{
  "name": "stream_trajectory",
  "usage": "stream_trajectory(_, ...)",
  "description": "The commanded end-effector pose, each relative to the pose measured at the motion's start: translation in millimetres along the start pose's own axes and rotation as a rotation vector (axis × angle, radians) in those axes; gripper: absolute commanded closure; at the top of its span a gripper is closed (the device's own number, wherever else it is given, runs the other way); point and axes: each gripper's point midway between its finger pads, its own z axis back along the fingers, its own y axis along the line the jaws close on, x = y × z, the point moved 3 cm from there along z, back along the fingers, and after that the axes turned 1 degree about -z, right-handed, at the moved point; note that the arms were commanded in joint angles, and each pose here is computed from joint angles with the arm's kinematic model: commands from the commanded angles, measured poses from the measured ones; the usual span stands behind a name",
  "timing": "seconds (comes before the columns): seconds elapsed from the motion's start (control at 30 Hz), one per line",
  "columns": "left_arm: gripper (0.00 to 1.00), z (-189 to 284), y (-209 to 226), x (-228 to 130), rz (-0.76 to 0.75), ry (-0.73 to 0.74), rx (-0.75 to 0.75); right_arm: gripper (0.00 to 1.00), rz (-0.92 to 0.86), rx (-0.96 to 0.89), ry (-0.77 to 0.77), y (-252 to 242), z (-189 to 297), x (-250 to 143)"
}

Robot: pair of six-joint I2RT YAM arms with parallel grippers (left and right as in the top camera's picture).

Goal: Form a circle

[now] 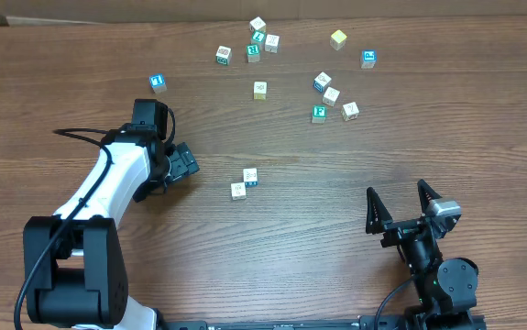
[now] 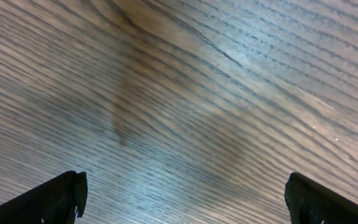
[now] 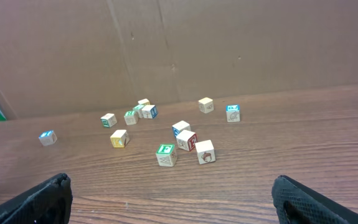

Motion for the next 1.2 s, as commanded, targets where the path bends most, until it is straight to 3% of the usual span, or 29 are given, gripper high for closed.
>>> stream_trajectory(0.0, 0.0, 1, -9, 2, 0.044, 0.013, -0.044, 0.0, 0.001, -0.001, -0.008, 0, 0, -1)
stream_trajectory(0.2, 0.0, 1, -9, 1, 0.044, 0.013, -0.043, 0.0, -0.001, 0.053, -0.033, 8, 0, 5)
stream_trajectory(0.73, 0.0, 1, -9, 1, 0.044, 0.013, -0.043, 0.0, -0.238, 0.16, 0.039, 23, 2, -4)
stream_trajectory(1.17, 0.0, 1, -9, 1, 0.044, 0.013, -0.043, 0.0, -0.238, 0.068, -0.007, 10, 0, 2)
